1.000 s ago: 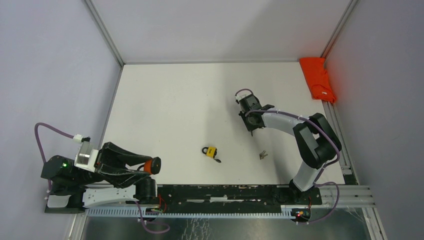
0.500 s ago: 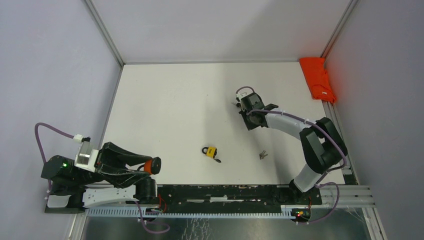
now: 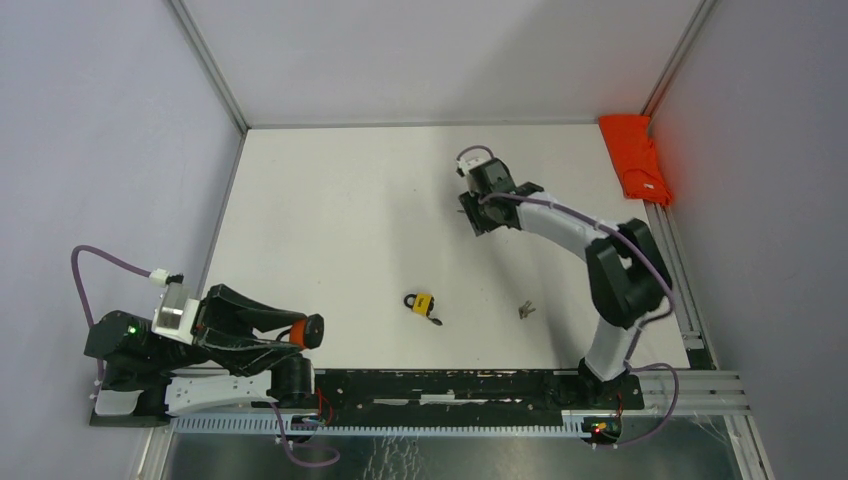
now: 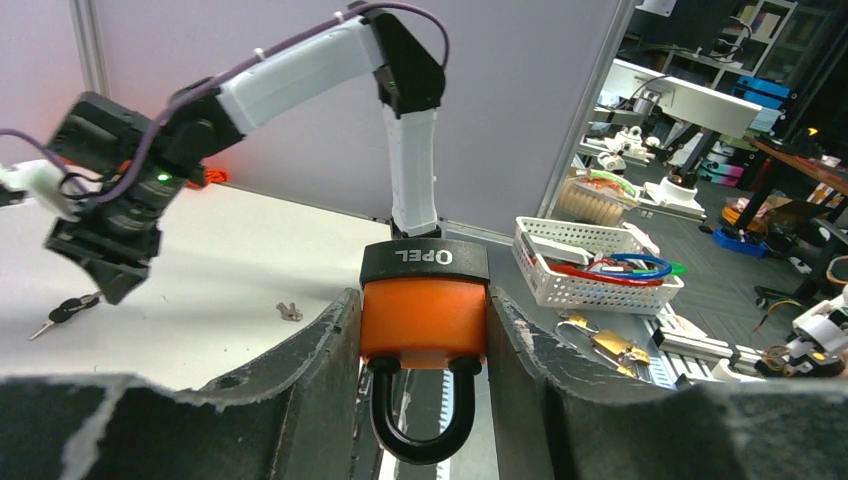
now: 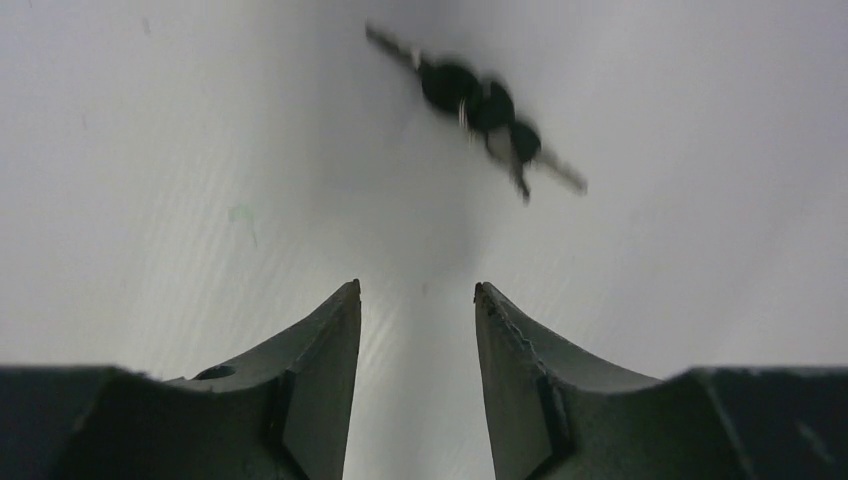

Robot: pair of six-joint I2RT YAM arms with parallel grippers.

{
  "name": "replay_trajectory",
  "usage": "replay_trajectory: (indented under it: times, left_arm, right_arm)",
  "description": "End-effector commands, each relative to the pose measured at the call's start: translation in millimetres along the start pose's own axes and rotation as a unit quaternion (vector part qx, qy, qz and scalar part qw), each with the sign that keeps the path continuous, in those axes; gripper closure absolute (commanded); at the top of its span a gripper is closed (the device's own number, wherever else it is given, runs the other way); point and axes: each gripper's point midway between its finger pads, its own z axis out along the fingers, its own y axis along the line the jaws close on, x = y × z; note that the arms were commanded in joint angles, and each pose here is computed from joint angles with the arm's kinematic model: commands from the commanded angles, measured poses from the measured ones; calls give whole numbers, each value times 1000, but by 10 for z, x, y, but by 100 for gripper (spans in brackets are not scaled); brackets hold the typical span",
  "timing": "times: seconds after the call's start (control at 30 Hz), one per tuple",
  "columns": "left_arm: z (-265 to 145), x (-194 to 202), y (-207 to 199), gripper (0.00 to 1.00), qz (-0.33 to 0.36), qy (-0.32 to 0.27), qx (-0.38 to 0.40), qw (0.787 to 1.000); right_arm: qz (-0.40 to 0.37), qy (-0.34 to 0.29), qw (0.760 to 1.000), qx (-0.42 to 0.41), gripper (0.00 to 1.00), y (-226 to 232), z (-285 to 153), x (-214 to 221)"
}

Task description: Unlock with the key

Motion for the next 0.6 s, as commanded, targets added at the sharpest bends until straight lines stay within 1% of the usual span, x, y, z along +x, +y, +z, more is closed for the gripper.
replay_trajectory:
  times: [0.0,0.1,0.2,0.57]
  left_arm:
    - [-33,-170,11,98,8,-32,-4,999]
    - [-40,-168,9,98,5,-30,-4,1000]
    - [-40,-166,19,98,3,-30,-7,1000]
    - [-53,-178,55,98,1,-31,-17,999]
  right_arm:
    - [-34,-9,999,30,49,-95,252,-431]
    - [-67,0,997,41,49,-143,451,-580]
    - [-77,-2,996,38,49,-165,583,-691]
    - [-109,0,994,-10,51,-294,880,-690]
